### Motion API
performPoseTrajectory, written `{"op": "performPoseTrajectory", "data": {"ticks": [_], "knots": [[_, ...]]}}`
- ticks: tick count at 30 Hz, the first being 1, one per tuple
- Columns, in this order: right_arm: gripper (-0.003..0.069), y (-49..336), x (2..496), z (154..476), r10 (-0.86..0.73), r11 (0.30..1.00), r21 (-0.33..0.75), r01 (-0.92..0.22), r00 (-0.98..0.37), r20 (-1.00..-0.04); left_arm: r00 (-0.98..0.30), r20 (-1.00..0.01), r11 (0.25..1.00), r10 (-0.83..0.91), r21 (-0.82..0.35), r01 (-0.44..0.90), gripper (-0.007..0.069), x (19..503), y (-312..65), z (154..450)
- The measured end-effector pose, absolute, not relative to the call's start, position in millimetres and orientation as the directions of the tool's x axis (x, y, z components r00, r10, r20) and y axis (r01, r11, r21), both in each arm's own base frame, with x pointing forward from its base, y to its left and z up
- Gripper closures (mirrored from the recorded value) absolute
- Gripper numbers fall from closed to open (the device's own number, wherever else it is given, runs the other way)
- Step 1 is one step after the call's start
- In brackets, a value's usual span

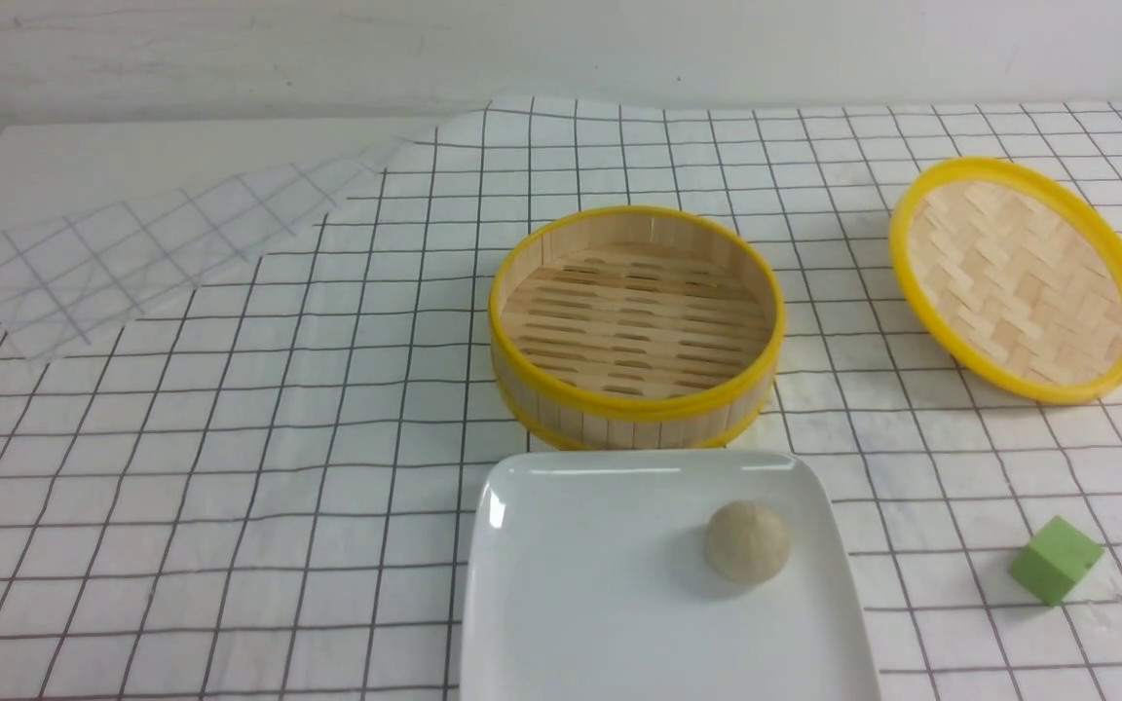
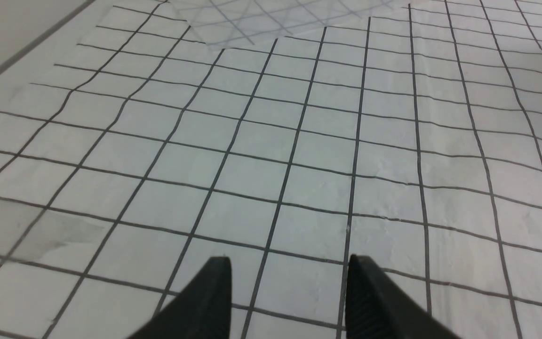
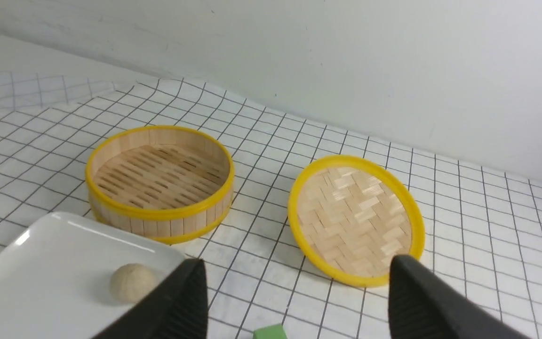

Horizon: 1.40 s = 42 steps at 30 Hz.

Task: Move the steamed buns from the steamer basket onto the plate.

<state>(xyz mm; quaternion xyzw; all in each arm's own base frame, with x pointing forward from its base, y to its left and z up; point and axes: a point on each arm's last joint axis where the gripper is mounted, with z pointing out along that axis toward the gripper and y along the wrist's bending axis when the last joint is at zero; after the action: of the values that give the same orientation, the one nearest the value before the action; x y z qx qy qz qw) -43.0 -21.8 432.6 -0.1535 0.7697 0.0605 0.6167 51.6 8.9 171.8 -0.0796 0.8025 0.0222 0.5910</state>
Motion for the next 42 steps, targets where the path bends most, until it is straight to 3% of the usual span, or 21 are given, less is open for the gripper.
{"op": "performPoseTrajectory", "data": {"ticks": [8,14,20,27,42], "knots": [[0.0154,-27.2,-68.0,360.7,-0.144,0.936,-0.071,-0.345,-0.192,-0.971,-0.289,-0.952,0.986,-0.101,-0.058,-0.154,0.027,51.6,8.9,171.8],[0.0154,-5.1,-33.8,323.7,-0.187,0.891,-0.087,-0.445,-0.186,-0.965,-0.289,-0.953,0.987,-0.094,-0.051,-0.155,0.027,51.6,9.2,171.8],[0.0154,8.6,-0.9,292.3,-0.161,0.887,-0.074,-0.457,-0.155,-0.975,-0.29,-0.953,0.987,-0.089,-0.046,-0.155,0.027,51.6,9.3,171.9],[0.0154,13.9,16.0,275.5,-0.119,0.897,-0.062,-0.439,-0.106,-0.987,-0.29,-0.953,0.987,-0.089,-0.045,-0.155,0.027,51.6,9.4,171.9],[0.0183,14.5,18.6,271.6,-0.12,0.898,-0.063,-0.435,-0.105,-0.987,-0.29,-0.953,0.987,-0.089,-0.045,-0.155,0.027,51.6,9.4,171.9]]}}
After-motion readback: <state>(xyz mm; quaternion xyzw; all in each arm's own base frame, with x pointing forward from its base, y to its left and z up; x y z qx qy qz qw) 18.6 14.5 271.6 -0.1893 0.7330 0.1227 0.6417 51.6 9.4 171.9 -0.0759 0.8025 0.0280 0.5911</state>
